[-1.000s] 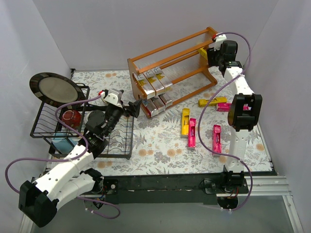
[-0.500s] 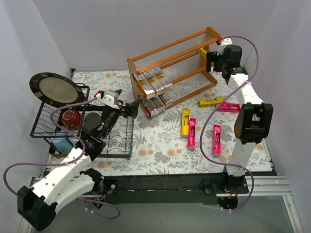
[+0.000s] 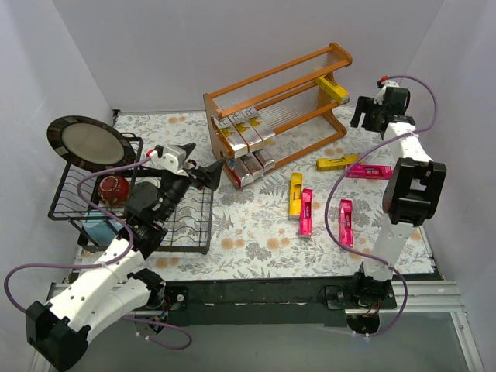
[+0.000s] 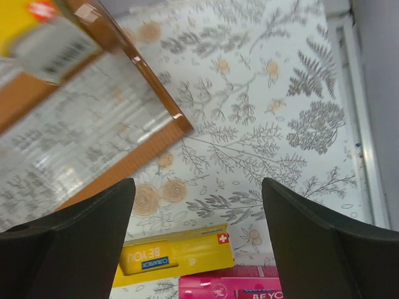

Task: Place and organize the toothpastes onto the shelf

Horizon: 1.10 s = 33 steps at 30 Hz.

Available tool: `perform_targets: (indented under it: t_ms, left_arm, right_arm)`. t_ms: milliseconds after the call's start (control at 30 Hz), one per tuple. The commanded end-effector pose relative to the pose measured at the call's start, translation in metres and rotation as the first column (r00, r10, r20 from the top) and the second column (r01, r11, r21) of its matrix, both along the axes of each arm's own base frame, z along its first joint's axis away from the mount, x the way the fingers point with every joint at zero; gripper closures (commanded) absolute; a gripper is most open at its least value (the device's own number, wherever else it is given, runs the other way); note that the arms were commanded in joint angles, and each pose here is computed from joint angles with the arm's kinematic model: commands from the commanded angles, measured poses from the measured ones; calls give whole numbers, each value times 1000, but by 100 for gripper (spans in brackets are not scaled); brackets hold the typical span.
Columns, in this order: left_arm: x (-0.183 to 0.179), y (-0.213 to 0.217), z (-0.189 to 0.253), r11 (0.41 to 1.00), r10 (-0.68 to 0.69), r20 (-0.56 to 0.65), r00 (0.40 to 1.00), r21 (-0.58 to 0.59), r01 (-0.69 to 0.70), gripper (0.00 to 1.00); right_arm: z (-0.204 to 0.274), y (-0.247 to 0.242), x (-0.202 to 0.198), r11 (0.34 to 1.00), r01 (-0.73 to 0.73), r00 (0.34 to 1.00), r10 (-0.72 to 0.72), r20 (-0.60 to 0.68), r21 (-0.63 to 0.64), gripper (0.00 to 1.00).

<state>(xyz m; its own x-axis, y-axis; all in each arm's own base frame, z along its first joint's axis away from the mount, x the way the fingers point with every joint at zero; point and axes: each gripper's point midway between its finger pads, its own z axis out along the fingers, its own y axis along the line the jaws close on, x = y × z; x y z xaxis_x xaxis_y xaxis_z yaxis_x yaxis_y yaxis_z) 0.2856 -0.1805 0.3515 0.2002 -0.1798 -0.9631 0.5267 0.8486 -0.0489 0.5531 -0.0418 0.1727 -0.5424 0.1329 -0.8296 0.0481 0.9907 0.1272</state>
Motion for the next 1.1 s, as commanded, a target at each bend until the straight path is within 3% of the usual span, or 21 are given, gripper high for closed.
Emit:
perform_targets:
  t_ms: [0, 200, 367, 800, 1067]
  left_arm:
    - [0, -3, 3, 1000, -18, 6, 1000, 1, 18, 2]
    - [3, -6, -2, 1000, -24, -10, 1000, 13, 24, 2]
    - [2, -11, -4, 998, -54, -11, 999, 21, 54, 2]
    - [-11, -14, 11, 995, -102, 19, 995, -11, 102, 2]
    - [-18, -14, 17, 992, -124, 31, 992, -31, 125, 2]
  right_arm:
    - [-30, 15, 9, 993, -62, 994, 71, -80, 100, 11]
    - [-83, 24, 12, 984, -110, 976, 134, -173, 141, 14]
    - [-109, 35, -12, 972, -125, 949, 176, -260, 201, 16]
    - [-108, 74, -118, 933, -77, 937, 189, -296, 351, 17]
    - [-111, 108, -167, 919, -183, 920, 285, -268, 348, 18]
